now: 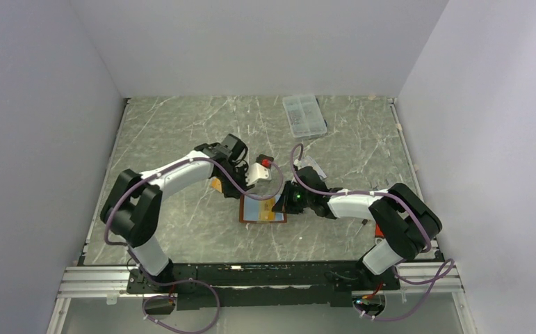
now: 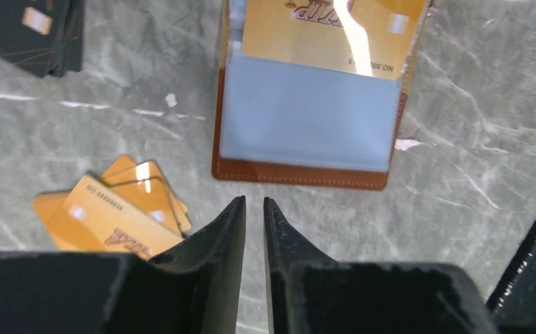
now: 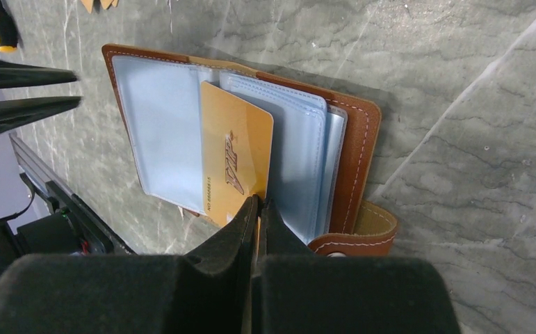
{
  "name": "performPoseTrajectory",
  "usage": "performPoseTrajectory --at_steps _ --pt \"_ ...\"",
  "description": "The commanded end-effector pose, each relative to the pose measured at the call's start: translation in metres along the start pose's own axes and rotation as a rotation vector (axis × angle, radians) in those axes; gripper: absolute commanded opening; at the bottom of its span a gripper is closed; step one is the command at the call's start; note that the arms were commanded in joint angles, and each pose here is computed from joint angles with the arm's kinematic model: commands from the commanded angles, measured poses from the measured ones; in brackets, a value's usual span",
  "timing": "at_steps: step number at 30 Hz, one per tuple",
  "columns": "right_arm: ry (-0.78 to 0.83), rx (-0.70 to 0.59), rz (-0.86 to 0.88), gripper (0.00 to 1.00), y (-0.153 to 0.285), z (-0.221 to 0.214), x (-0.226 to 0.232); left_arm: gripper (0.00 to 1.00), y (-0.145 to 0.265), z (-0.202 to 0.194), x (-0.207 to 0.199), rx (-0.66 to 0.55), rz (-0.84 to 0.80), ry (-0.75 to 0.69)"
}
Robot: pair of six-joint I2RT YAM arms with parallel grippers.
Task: Put the credit cards into the card holder
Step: Insert the credit card into the card holder.
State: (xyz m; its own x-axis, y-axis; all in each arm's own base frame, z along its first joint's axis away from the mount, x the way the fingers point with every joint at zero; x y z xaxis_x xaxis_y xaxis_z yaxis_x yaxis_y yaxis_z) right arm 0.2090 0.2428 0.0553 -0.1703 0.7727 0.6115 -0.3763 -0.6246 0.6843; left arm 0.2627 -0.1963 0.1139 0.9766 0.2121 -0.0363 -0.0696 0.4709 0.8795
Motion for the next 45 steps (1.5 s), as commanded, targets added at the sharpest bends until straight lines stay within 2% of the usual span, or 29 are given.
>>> performPoseTrajectory --at_steps 1,11,30,45 --pt "0.024 -0.004 -0.076 0.00 0.002 0.001 -0.009 0.20 -0.028 -0.002 0.012 0.030 0.024 -0.034" --pt "0.008 -0.026 -0.051 0.00 0.000 0.006 -0.004 0.17 -0.051 -0.014 0.010 0.078 0.026 -0.031" --pt "-0.045 -0.098 -0.035 0.00 -0.010 0.018 0.002 0.14 -0.059 -0.023 -0.006 0.105 -0.003 -0.044" --pt "0.029 -0.006 -0.011 0.00 -0.004 -0.011 0.009 0.13 -0.059 -0.024 -0.006 0.109 0.001 -0.037"
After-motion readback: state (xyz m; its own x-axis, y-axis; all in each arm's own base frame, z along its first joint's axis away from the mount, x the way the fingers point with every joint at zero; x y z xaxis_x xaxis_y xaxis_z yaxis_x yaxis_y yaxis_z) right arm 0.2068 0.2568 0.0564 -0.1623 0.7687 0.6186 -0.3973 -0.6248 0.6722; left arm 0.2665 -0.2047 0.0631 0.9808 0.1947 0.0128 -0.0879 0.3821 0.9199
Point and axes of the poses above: each gripper's point midway between its finger pads, its own y axis back along the fingers, its own x axis along the line the jaws close on, z = x × y, the point moved 5 cm from there along y, back along the fingers, and after that the axes turned 4 degrees about y, right-handed, at the moved point
